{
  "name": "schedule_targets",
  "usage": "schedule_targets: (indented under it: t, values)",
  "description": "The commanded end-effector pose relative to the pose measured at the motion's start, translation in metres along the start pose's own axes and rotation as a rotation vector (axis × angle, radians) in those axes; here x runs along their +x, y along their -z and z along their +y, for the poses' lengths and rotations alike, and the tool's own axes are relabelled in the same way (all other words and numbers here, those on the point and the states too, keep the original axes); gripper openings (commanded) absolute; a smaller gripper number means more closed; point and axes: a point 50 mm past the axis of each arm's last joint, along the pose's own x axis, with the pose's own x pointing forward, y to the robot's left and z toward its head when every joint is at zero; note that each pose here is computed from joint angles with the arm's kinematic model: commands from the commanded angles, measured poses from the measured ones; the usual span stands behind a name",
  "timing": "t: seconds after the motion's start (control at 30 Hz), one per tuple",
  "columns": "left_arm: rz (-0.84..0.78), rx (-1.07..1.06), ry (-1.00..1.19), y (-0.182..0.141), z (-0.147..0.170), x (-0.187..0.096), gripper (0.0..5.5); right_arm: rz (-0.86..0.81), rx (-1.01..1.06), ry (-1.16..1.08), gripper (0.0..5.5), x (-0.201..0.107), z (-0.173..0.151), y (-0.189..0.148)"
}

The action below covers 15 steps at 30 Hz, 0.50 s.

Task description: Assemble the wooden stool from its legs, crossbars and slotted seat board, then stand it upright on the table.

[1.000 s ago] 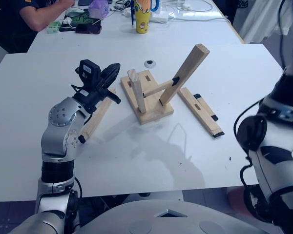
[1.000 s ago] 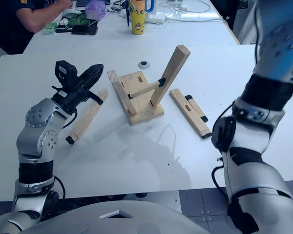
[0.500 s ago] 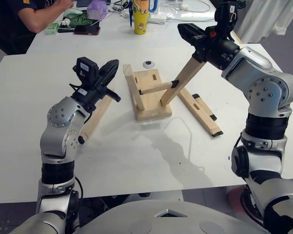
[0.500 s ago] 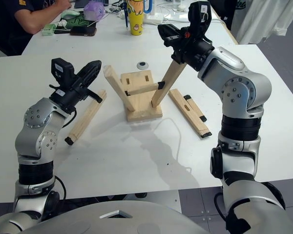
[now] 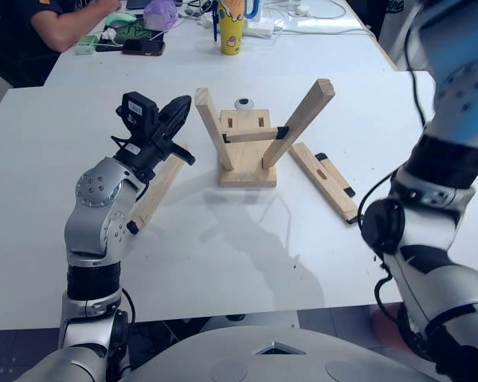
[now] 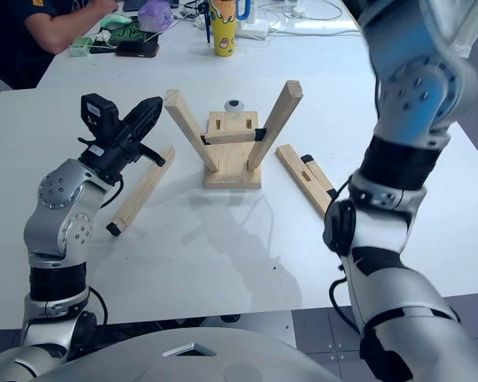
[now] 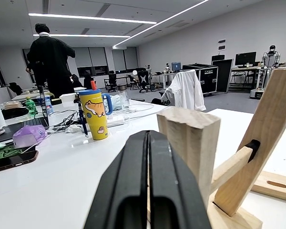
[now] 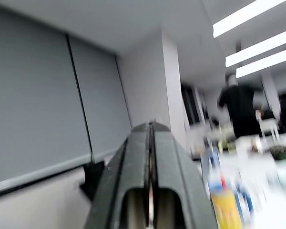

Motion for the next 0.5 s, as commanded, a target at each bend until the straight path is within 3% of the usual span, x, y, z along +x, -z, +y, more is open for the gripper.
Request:
schedule_targets:
  t: [0.03,0.1,0.17,0.2,0.27,0.33,0.4,0.5]
  values:
    - [0.007,-0.007,-0.023,0.003,0.003,-0.004,0.0,-0.45,-0.108,-0.091,0.02,0.026,0.018,-0.117]
    - [0.008,-0.007,-0.028,0.003,0.003,-0.005,0.0,-0.451,-0.116,-0.11,0.02,0.03,0.019,-0.121]
    - [0.007,-0.006,-0.035,0.002,0.003,-0.006,0.0,-0.248,-0.073,-0.073,0.02,0.028,0.002,-0.065]
    - [0.005,-0.007,-0.035,0.002,0.003,-0.006,0.0,-0.076,-0.032,-0.023,0.02,0.013,-0.013,-0.011]
    - [0.0,-0.008,-0.028,0.0,0.001,-0.006,0.0,0.326,0.028,0.039,0.02,-0.057,-0.026,0.095]
    - [-0.004,-0.007,-0.022,-0.003,0.0,-0.007,0.0,0.703,0.098,0.099,0.02,-0.137,-0.022,0.164]
    - [-0.007,-0.001,-0.019,-0.006,0.001,-0.007,0.0,0.984,0.147,0.112,0.02,-0.193,-0.008,0.196]
    - [-0.021,0.003,-0.013,-0.01,0.003,-0.005,0.0,1.256,0.119,0.004,0.02,-0.222,0.014,0.211]
